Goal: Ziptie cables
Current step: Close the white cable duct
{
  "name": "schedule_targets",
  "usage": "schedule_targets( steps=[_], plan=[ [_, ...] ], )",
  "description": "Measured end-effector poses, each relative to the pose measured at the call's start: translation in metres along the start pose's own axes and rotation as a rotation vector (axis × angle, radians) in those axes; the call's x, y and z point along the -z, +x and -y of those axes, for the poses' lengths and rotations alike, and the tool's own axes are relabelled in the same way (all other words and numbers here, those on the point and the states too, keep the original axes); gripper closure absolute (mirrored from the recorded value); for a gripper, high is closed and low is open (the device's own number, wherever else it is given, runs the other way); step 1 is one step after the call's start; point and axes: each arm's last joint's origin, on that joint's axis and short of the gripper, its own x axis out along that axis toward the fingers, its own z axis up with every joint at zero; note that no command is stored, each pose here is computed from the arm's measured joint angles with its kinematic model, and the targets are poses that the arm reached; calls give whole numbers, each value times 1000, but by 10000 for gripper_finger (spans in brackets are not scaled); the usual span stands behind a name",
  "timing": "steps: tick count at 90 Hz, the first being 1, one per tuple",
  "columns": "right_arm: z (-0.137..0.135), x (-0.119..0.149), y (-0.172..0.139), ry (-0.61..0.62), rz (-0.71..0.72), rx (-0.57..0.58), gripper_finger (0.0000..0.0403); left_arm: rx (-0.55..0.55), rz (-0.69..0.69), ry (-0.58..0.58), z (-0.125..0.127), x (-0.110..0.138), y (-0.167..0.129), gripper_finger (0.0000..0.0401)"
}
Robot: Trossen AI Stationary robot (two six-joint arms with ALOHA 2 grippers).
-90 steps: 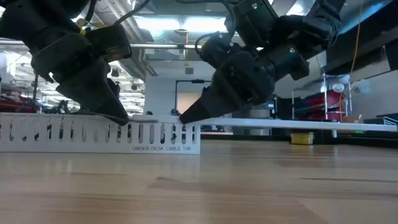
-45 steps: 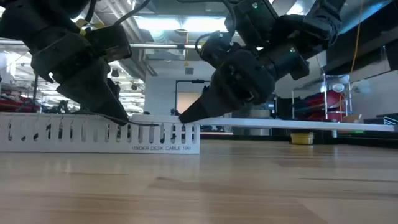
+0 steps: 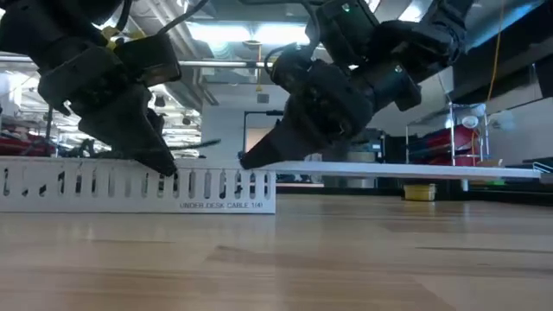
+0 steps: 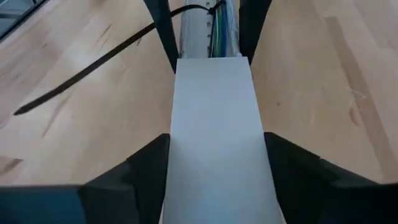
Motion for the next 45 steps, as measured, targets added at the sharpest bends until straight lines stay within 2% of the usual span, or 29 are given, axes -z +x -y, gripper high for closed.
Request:
schedule_targets(
  steps=[45],
  plan=[
    [1, -13, 22, 0, -38, -13, 190, -5, -23, 13, -1, 3, 0, 166]
  ],
)
